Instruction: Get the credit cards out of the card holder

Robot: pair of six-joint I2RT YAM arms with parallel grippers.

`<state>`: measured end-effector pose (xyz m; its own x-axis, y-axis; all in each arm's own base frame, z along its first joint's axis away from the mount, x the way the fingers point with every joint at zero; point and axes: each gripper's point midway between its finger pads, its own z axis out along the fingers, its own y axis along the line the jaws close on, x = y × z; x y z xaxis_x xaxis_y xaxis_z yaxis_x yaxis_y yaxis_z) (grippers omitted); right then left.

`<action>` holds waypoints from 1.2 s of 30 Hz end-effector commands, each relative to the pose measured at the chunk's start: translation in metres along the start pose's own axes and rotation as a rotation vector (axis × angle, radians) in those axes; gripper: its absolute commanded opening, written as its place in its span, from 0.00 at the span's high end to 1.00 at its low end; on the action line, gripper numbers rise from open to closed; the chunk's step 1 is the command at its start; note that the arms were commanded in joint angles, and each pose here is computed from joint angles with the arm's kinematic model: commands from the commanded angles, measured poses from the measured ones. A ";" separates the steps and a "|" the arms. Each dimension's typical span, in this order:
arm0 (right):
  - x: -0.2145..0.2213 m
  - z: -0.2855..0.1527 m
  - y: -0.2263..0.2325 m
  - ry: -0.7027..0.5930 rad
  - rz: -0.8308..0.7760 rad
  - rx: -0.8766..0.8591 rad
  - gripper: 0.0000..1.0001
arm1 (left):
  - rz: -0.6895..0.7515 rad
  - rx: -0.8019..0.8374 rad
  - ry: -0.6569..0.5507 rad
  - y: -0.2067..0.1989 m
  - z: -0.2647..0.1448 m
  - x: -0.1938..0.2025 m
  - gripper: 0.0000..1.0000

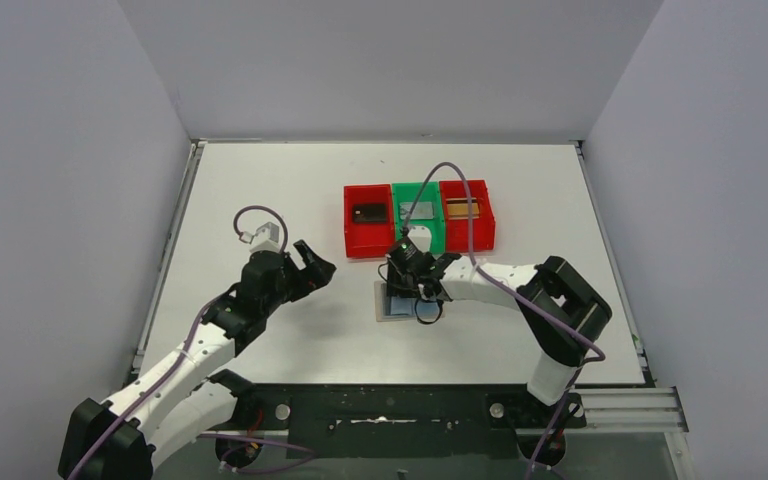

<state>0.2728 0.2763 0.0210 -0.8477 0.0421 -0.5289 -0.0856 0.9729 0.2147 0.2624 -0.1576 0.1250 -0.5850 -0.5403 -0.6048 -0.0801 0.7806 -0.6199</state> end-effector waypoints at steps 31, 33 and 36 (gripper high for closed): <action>-0.014 -0.002 -0.012 0.006 0.446 -0.400 0.70 | 0.061 0.519 0.426 -0.134 0.048 0.110 0.29; -0.011 0.000 -0.015 0.014 0.452 -0.390 0.71 | 0.063 0.507 0.444 -0.132 0.054 0.116 0.29; -0.008 0.003 -0.019 0.023 0.457 -0.374 0.71 | 0.069 0.486 0.463 -0.126 0.061 0.123 0.29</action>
<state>0.2794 0.2627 0.0239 -0.8612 0.4121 -0.2976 0.0988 0.7099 0.6973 0.2335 -0.3208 0.0694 -0.9001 -0.2015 -0.3863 0.2010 0.5946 -0.7785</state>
